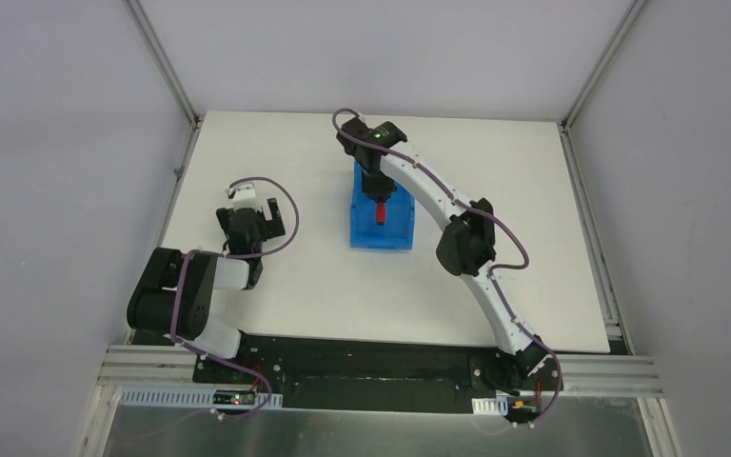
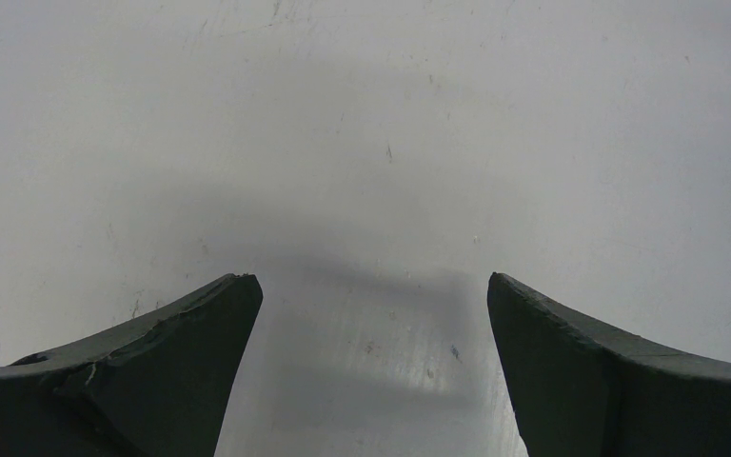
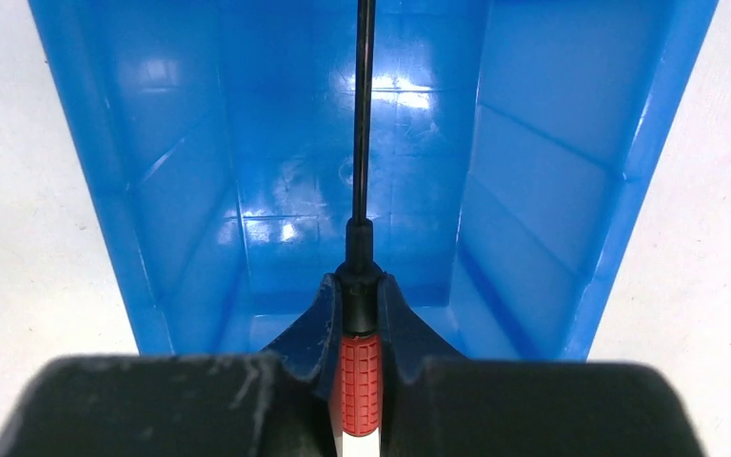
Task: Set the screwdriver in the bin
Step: Place the screwdriver in the bin.
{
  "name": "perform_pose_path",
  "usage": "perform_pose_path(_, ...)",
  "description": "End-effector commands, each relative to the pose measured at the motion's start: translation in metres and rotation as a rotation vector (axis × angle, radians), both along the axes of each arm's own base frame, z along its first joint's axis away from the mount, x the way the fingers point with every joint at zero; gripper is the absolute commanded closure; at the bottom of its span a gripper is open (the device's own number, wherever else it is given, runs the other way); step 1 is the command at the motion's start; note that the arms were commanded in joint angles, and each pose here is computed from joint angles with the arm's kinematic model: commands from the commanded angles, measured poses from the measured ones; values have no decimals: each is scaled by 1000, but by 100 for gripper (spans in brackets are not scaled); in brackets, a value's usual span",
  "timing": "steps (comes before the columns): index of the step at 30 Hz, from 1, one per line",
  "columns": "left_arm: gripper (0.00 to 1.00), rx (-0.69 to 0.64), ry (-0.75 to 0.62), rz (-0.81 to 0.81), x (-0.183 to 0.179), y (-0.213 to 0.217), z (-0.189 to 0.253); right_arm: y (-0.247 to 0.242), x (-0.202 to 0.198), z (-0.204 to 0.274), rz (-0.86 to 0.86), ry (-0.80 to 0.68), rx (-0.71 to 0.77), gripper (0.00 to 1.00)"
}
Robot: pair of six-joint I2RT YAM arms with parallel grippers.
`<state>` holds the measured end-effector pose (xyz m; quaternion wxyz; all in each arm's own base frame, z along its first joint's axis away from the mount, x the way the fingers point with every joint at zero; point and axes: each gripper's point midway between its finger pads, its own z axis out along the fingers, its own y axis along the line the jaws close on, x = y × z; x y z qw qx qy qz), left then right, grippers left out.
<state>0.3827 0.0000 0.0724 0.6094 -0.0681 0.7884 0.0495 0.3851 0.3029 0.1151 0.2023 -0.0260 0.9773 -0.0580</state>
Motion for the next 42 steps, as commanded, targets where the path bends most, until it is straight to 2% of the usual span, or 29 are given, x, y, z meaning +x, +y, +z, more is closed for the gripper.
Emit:
perform_pose_path(1,1,-5,-34,18,6,3,10,0,7,12,-27,-45,9,100)
perform_pose_path(42,1,-5,-34,18,6,3,10,-7,31,-45,-33,-17,-75,100)
